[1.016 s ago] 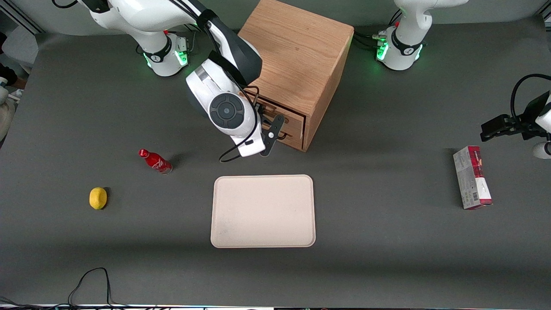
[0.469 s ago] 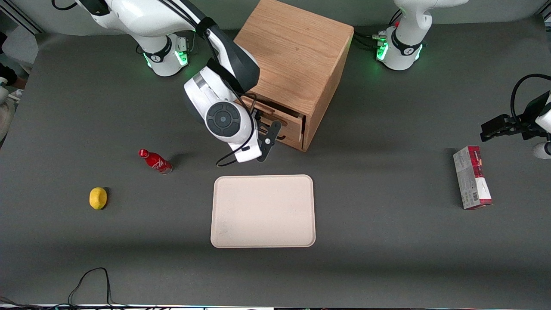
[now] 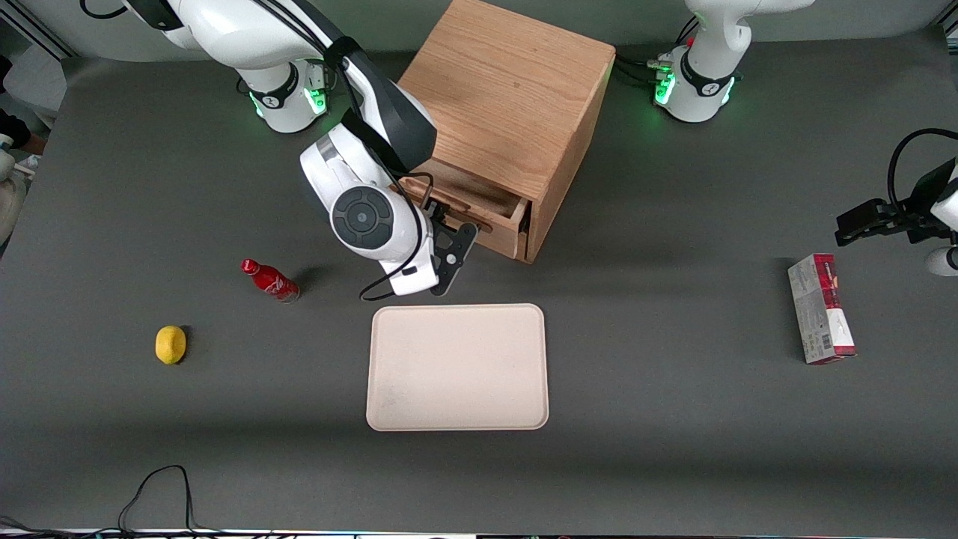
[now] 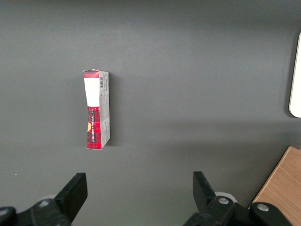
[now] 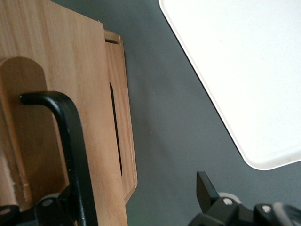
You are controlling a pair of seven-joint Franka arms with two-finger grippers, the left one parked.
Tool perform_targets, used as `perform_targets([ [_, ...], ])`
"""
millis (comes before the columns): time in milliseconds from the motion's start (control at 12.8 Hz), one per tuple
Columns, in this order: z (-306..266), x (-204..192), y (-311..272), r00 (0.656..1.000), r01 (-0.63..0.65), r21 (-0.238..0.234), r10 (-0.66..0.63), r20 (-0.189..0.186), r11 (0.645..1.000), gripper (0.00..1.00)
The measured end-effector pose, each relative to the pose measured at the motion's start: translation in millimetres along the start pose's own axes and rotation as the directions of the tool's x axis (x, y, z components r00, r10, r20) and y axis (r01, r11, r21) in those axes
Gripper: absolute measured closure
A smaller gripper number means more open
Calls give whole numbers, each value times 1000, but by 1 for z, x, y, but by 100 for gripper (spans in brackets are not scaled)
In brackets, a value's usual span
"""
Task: Open upper drawer
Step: 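Pull the upper drawer handle outward with the right gripper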
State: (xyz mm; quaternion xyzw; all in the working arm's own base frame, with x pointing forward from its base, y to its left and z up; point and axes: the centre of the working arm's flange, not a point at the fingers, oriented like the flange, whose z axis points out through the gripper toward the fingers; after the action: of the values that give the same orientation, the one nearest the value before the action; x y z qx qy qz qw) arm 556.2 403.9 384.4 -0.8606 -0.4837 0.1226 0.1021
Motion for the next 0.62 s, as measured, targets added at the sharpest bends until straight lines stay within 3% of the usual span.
perform_targets([
  [625, -11, 2, 23, 999, -8, -6, 8, -33, 1000, 0],
])
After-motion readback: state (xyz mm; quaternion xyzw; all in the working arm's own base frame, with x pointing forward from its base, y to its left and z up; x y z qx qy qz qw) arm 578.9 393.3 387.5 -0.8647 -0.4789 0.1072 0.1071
